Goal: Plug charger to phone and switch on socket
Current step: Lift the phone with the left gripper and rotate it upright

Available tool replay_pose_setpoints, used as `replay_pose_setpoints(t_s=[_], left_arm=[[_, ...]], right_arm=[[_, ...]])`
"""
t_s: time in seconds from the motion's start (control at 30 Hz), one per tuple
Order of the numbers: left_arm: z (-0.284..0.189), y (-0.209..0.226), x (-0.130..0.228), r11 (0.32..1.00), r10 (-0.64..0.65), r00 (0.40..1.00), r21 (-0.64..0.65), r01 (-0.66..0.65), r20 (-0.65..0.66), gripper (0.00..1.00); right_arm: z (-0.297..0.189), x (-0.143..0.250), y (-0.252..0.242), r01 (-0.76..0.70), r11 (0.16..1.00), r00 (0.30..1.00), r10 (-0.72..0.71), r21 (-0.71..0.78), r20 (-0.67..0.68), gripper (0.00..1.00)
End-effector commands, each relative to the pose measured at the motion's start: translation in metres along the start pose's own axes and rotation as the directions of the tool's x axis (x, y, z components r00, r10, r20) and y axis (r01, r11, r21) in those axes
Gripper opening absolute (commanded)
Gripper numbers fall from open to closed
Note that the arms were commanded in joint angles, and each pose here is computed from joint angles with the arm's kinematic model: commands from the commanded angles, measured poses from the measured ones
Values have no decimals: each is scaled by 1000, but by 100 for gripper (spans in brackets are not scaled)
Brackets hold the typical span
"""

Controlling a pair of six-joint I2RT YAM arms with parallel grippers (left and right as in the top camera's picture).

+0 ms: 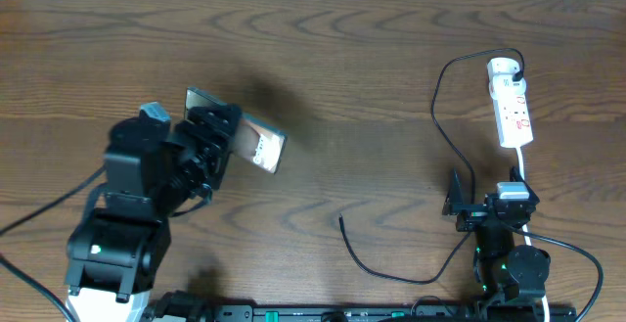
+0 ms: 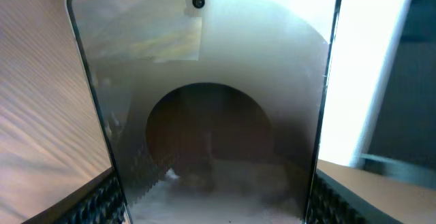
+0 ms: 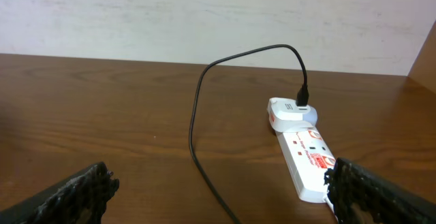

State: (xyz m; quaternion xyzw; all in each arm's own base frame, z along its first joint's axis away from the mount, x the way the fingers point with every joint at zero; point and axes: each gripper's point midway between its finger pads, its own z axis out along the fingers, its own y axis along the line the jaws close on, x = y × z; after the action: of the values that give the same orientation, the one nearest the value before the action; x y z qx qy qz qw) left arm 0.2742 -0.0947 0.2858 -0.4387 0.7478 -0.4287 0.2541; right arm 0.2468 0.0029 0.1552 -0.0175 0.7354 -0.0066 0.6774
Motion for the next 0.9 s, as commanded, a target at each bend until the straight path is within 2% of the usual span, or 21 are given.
replay_pose_setpoints(t_s=[0.0,0.2,0.47,0.6,0.87], left_arm=[[-16,-29,24,966,-225,948,78,248,-225,7],[-31,-36,32,907,-376,846,36,419,-379,7],[-50,-42,39,881,-401,760,14,474,-511,7],[-63,-46,53,880,-382,697,-10,475,-607,7],[-58,-45,46,874,-397,702,-11,485,-591,7]], right_arm=[[0,1,2,9,1000,1000,-9,-6,-2,99],[0,1,2,9,1000,1000,-9,-6,-2,99],[0,1,2,9,1000,1000,-9,-6,-2,99],[0,1,2,9,1000,1000,-9,-6,-2,99],[0,1,2,9,1000,1000,-9,-6,-2,99]])
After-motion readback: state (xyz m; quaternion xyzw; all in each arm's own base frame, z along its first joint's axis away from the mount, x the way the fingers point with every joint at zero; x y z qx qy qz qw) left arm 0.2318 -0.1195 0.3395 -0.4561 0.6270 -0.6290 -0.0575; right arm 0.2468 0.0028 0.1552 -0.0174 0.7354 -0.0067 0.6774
